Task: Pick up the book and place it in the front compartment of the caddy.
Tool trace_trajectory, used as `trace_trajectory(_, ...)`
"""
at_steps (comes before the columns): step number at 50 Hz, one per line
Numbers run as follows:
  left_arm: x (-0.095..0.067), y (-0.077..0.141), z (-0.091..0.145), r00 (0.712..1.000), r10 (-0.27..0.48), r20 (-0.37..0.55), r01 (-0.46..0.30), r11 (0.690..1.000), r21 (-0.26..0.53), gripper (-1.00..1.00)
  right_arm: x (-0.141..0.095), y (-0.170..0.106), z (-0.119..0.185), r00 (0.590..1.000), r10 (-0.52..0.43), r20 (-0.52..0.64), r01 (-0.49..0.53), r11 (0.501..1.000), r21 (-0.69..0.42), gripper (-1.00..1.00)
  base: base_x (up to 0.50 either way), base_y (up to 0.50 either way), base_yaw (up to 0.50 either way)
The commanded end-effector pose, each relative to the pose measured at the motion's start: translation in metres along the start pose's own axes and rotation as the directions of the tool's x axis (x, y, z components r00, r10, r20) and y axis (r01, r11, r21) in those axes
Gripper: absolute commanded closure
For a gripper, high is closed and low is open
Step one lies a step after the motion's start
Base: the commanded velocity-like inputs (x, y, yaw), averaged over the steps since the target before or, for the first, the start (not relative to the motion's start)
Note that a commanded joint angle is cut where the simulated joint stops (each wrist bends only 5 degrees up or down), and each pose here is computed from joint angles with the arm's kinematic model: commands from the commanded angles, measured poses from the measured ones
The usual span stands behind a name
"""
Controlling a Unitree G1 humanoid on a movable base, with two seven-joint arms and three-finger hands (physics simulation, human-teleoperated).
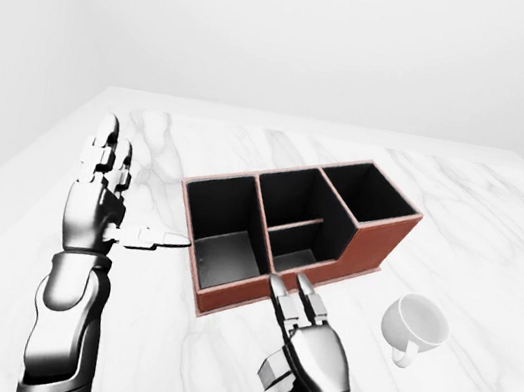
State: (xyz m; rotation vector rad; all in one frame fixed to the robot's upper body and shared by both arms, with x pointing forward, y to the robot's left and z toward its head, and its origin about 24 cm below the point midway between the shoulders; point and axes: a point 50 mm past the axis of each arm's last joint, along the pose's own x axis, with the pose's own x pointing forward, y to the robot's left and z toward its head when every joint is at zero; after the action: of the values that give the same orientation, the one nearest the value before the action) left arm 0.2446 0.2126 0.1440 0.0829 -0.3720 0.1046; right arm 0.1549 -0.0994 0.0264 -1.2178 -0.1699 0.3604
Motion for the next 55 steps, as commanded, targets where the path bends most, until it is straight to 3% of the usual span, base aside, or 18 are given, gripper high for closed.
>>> trace_trajectory(1,0.000,0.000,0.001,1.000,-0.001,0.002,0.001,1.000,0.001,-1.00,0.002,0.012,-0.011,0.999,0.014,-0.036,-0.014,1.000,-0.004,-1.00,0.00,0.00,0.00)
trace_trajectory(17,0.000,0.000,0.001,1.000,-0.002,0.004,0.002,1.000,0.001,-1.00,0.002,0.009,-0.009,0.999,0.036,-0.041,-0.035,0.999,0.019,-1.00,0.00,0.00,0.00)
trace_trajectory(18,0.000,0.000,0.001,1.000,-0.002,0.003,0.002,1.000,0.001,-1.00,0.002,0.009,-0.009,0.998,0.038,-0.042,-0.037,0.999,0.030,-0.40,0.00,0.00,0.00)
trace_trajectory(19,0.000,-0.001,0.001,1.000,-0.002,0.002,0.002,1.000,0.001,-1.00,0.001,0.009,-0.008,0.998,0.045,-0.044,-0.043,0.998,0.054,1.00,0.00,0.00,0.00)
trace_trajectory(55,0.000,0.000,0.000,1.000,0.000,0.001,0.000,1.000,0.000,-1.00,0.003,-0.006,-0.006,0.999,0.019,-0.027,-0.017,0.998,0.054,1.00,0.00,0.00,0.00)
